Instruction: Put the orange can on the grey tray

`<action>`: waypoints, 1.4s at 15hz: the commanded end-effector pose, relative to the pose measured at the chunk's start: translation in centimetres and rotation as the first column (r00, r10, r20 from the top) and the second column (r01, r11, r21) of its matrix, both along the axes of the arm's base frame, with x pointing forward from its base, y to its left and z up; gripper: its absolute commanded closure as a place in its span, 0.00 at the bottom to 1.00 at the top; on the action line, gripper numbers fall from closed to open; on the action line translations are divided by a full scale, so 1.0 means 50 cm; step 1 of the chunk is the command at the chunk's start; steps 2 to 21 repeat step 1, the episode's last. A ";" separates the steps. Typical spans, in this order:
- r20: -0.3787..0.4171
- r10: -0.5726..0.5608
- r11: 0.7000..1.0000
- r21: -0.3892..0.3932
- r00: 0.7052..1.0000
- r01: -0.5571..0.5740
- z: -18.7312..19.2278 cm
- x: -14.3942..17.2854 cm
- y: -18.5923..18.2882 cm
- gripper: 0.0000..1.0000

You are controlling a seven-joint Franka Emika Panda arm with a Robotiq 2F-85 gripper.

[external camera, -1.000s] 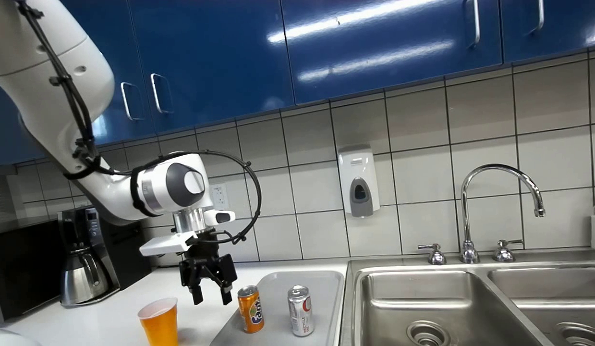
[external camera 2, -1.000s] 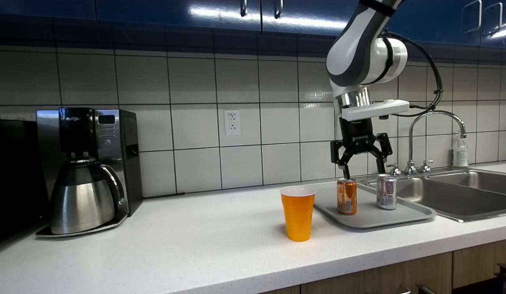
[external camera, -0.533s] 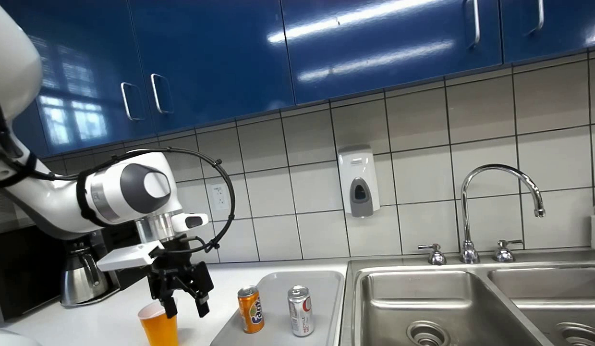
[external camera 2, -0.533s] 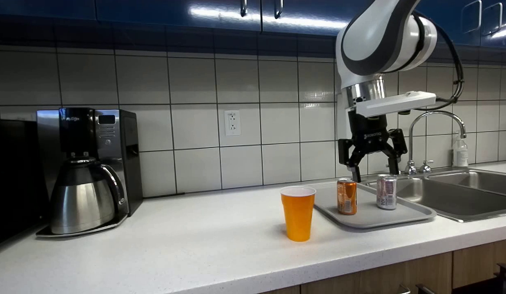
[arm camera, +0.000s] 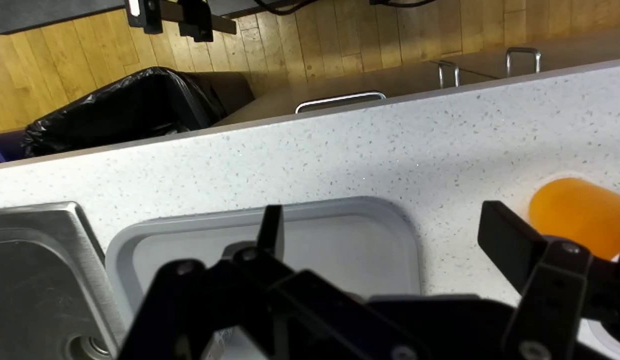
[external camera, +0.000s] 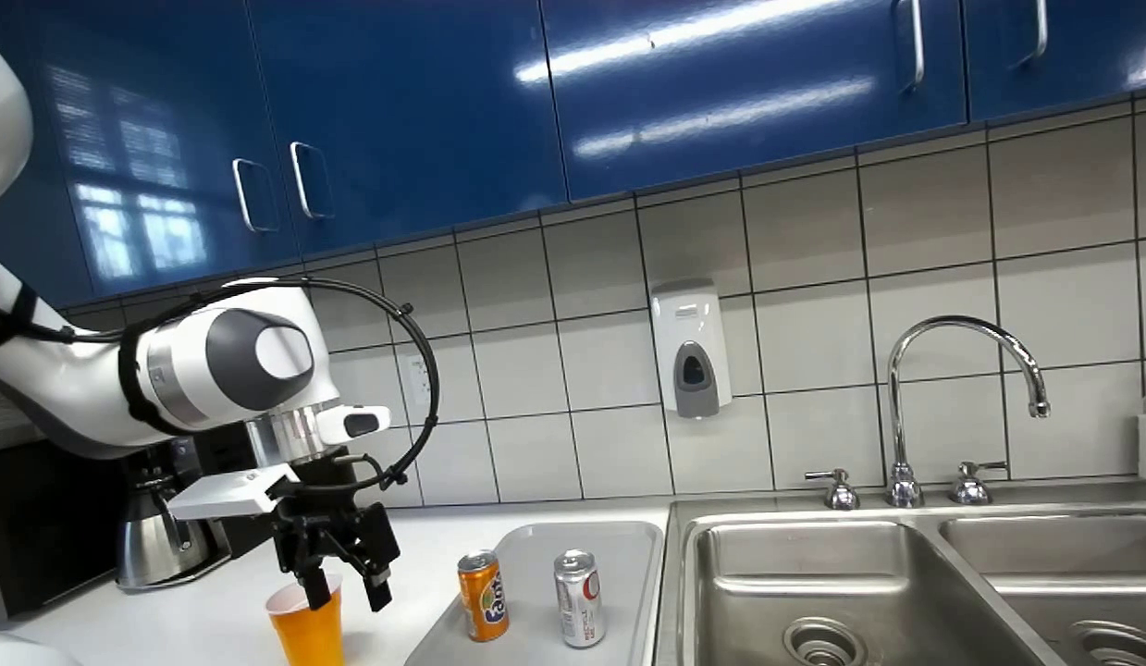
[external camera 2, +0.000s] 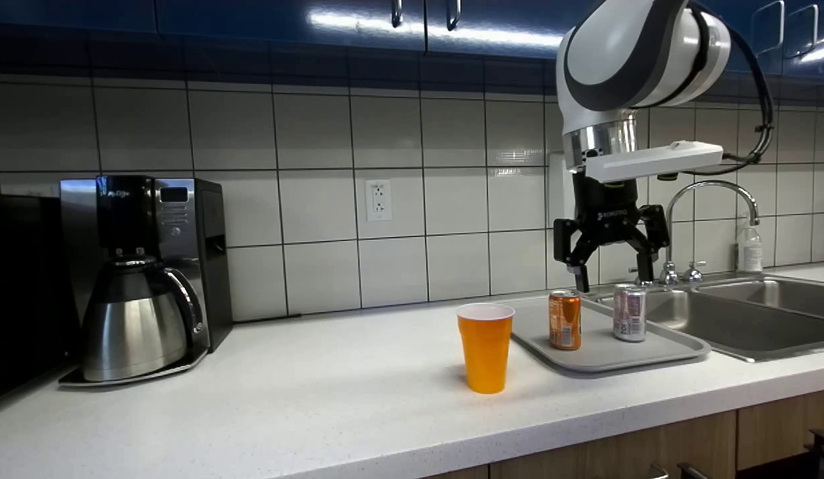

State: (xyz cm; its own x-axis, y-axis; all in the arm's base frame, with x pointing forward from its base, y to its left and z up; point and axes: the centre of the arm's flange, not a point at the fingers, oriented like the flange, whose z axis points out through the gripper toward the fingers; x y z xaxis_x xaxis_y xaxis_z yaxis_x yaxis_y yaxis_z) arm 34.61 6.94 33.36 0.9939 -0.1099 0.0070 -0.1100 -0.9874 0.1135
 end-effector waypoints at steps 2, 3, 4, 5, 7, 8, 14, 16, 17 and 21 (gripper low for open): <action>0.000 0.000 1.000 0.000 1.000 0.000 0.000 0.000 0.000 0.00; 0.000 0.000 1.000 0.000 1.000 0.000 0.000 0.000 0.000 0.00; 0.000 0.000 1.000 0.000 1.000 0.000 0.000 0.000 0.000 0.00; 0.000 0.000 1.000 0.000 1.000 0.000 0.000 0.000 0.000 0.00; 0.000 0.000 1.000 0.000 1.000 0.000 0.000 0.000 0.000 0.00; 0.000 0.000 1.000 0.000 1.000 0.000 0.000 0.000 0.000 0.00; 0.000 0.000 1.000 0.000 1.000 0.000 0.000 0.000 0.000 0.00; 0.000 0.000 1.000 0.000 1.000 0.000 0.000 0.000 0.000 0.00; 0.000 0.000 1.000 0.000 1.000 0.000 0.000 0.000 0.000 0.00; 0.000 0.000 1.000 0.000 1.000 0.000 0.000 0.000 0.000 0.00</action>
